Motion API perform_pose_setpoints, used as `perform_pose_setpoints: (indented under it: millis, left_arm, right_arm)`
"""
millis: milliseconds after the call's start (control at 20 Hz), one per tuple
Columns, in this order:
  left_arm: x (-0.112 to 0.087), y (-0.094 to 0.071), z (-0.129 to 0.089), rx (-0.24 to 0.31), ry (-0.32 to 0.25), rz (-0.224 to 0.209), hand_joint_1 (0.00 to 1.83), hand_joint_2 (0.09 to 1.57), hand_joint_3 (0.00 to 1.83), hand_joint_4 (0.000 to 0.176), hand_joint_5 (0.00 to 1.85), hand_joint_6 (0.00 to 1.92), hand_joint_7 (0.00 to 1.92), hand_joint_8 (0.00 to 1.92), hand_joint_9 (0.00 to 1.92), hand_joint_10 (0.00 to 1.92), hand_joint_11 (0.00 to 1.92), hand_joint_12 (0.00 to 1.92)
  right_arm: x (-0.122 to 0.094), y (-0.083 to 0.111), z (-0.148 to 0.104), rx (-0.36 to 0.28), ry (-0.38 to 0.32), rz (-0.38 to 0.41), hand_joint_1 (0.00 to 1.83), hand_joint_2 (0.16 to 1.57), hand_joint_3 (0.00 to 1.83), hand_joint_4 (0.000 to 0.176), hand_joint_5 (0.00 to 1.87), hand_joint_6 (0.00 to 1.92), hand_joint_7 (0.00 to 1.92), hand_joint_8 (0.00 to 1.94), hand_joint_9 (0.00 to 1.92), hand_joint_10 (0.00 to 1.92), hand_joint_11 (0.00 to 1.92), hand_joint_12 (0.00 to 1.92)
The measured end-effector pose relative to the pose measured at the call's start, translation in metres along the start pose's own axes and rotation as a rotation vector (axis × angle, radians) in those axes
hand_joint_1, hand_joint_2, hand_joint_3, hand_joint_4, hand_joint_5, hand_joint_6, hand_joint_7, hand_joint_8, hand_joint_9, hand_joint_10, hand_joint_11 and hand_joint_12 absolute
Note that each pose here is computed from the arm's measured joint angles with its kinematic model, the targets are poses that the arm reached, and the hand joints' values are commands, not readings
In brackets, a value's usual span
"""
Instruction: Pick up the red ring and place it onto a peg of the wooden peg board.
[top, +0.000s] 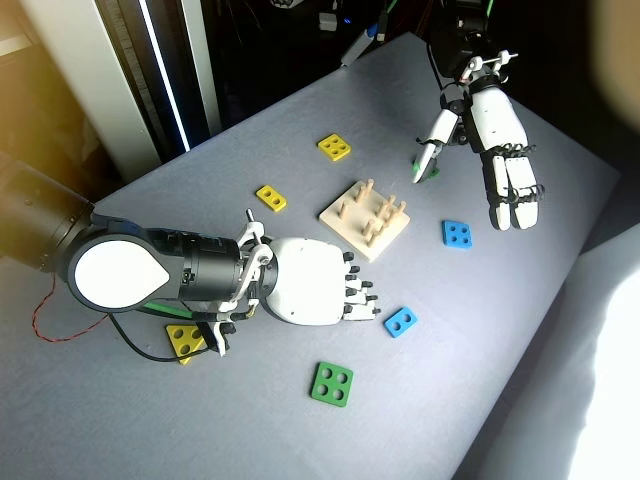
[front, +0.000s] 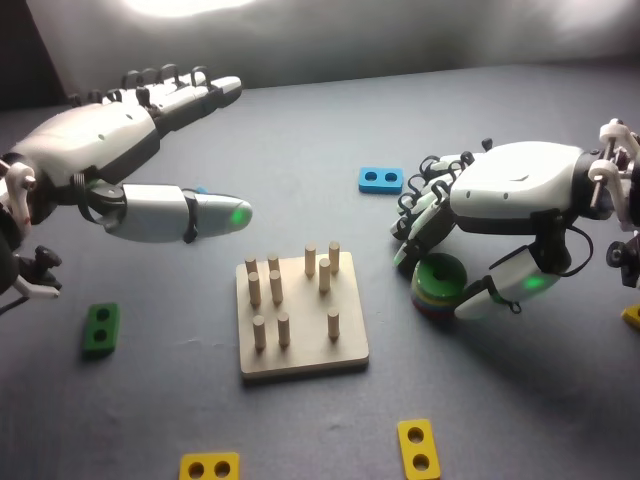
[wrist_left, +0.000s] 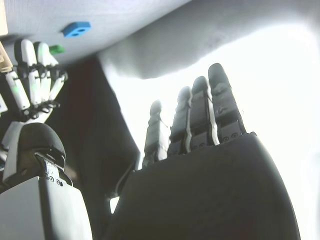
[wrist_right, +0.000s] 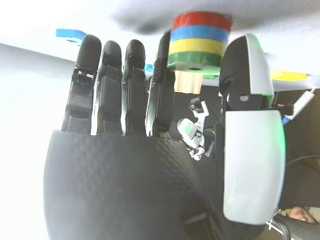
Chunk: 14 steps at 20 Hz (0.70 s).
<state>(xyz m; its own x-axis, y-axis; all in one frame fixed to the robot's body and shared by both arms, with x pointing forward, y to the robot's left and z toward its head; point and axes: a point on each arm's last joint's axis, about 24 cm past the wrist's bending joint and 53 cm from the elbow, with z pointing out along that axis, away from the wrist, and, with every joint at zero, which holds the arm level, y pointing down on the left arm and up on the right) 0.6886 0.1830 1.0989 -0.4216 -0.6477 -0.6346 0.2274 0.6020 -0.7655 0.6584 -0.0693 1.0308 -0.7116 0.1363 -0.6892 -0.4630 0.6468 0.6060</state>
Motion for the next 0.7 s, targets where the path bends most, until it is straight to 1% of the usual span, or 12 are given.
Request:
perform_pose_setpoints:
  millis: [50, 150, 250, 300, 350, 450, 500, 550, 600, 650, 700]
  left_arm:
    - [-0.0019, -0.0003, -0.0004, 0.001, -0.004, 0.002, 0.38, 0.98, 0.0, 0.175, 0.07, 0.0, 0.01, 0.0, 0.0, 0.0, 0.0, 0.13]
    - [-0.0021, -0.0012, -0.0008, 0.004, -0.006, 0.0, 0.37, 0.98, 0.0, 0.174, 0.07, 0.0, 0.01, 0.0, 0.0, 0.0, 0.0, 0.16]
    - [-0.0018, -0.0013, -0.0008, 0.004, -0.005, 0.0, 0.38, 0.97, 0.0, 0.176, 0.07, 0.0, 0.02, 0.0, 0.01, 0.0, 0.0, 0.17]
    - [-0.0021, -0.0013, -0.0008, 0.004, -0.005, 0.0, 0.38, 0.97, 0.0, 0.175, 0.07, 0.0, 0.02, 0.0, 0.0, 0.0, 0.0, 0.15]
    - [-0.0019, -0.0014, -0.0008, 0.004, -0.005, 0.0, 0.38, 0.97, 0.0, 0.176, 0.08, 0.0, 0.02, 0.0, 0.0, 0.0, 0.0, 0.16]
    - [-0.0018, -0.0015, -0.0009, 0.004, -0.005, -0.001, 0.39, 0.96, 0.0, 0.176, 0.08, 0.0, 0.02, 0.0, 0.0, 0.0, 0.0, 0.14]
    - [-0.0022, -0.0016, -0.001, 0.005, -0.005, 0.001, 0.4, 0.97, 0.0, 0.176, 0.08, 0.0, 0.01, 0.0, 0.0, 0.0, 0.0, 0.09]
    - [-0.0023, -0.0014, -0.0011, 0.004, -0.005, 0.001, 0.39, 0.97, 0.0, 0.176, 0.08, 0.0, 0.01, 0.0, 0.0, 0.0, 0.0, 0.08]
    - [-0.0026, -0.0014, -0.0011, 0.004, -0.006, 0.001, 0.39, 0.98, 0.0, 0.176, 0.08, 0.0, 0.02, 0.0, 0.0, 0.0, 0.0, 0.08]
    - [-0.0032, -0.0013, -0.0013, 0.003, -0.007, 0.001, 0.38, 0.98, 0.0, 0.176, 0.07, 0.0, 0.01, 0.0, 0.0, 0.0, 0.0, 0.08]
    - [-0.0039, -0.0012, -0.0014, 0.003, -0.007, 0.002, 0.39, 0.98, 0.0, 0.176, 0.07, 0.0, 0.01, 0.0, 0.0, 0.0, 0.0, 0.08]
  right_arm:
    - [-0.0009, 0.0002, 0.0001, 0.001, 0.0, -0.006, 0.93, 1.03, 0.0, 0.002, 0.71, 0.07, 0.46, 0.01, 0.3, 0.06, 0.0, 1.14]
    - [-0.0042, 0.002, 0.0007, -0.001, -0.006, -0.008, 0.91, 1.03, 0.0, 0.0, 0.71, 0.06, 0.46, 0.0, 0.3, 0.05, 0.0, 1.03]
    - [-0.0052, 0.0038, 0.0011, -0.005, -0.007, -0.013, 0.91, 1.03, 0.0, 0.004, 0.72, 0.07, 0.47, 0.01, 0.31, 0.06, 0.0, 1.12]
    - [-0.0054, 0.0041, 0.0011, -0.006, -0.007, -0.012, 0.91, 1.03, 0.0, 0.007, 0.73, 0.07, 0.47, 0.0, 0.31, 0.05, 0.0, 1.01]
    - [-0.0055, 0.0038, 0.001, -0.005, -0.008, -0.013, 0.91, 1.03, 0.0, 0.01, 0.73, 0.07, 0.48, 0.0, 0.31, 0.05, 0.0, 0.96]
    - [-0.0055, 0.0037, 0.001, -0.005, -0.008, -0.013, 0.92, 1.02, 0.0, 0.012, 0.75, 0.07, 0.49, 0.01, 0.33, 0.05, 0.0, 1.02]
    - [-0.0062, 0.0047, 0.0012, -0.007, -0.008, -0.015, 0.91, 1.02, 0.0, 0.008, 0.75, 0.06, 0.49, 0.0, 0.33, 0.05, 0.0, 1.13]
    - [-0.0057, 0.0058, 0.0015, -0.009, -0.008, -0.014, 0.91, 1.03, 0.0, 0.0, 0.75, 0.06, 0.49, 0.0, 0.34, 0.05, 0.0, 1.2]
    - [-0.0057, 0.0061, 0.0016, -0.01, -0.008, -0.013, 0.92, 1.02, 0.0, 0.0, 0.75, 0.06, 0.49, 0.0, 0.34, 0.05, 0.0, 1.19]
    - [-0.0058, 0.0063, 0.0017, -0.01, -0.008, -0.014, 0.93, 1.02, 0.0, 0.006, 0.76, 0.06, 0.49, 0.0, 0.32, 0.05, 0.0, 1.08]
    - [-0.0058, 0.0063, 0.0017, -0.01, -0.008, -0.014, 0.94, 1.03, 0.0, 0.015, 0.76, 0.06, 0.49, 0.0, 0.31, 0.04, 0.0, 1.0]
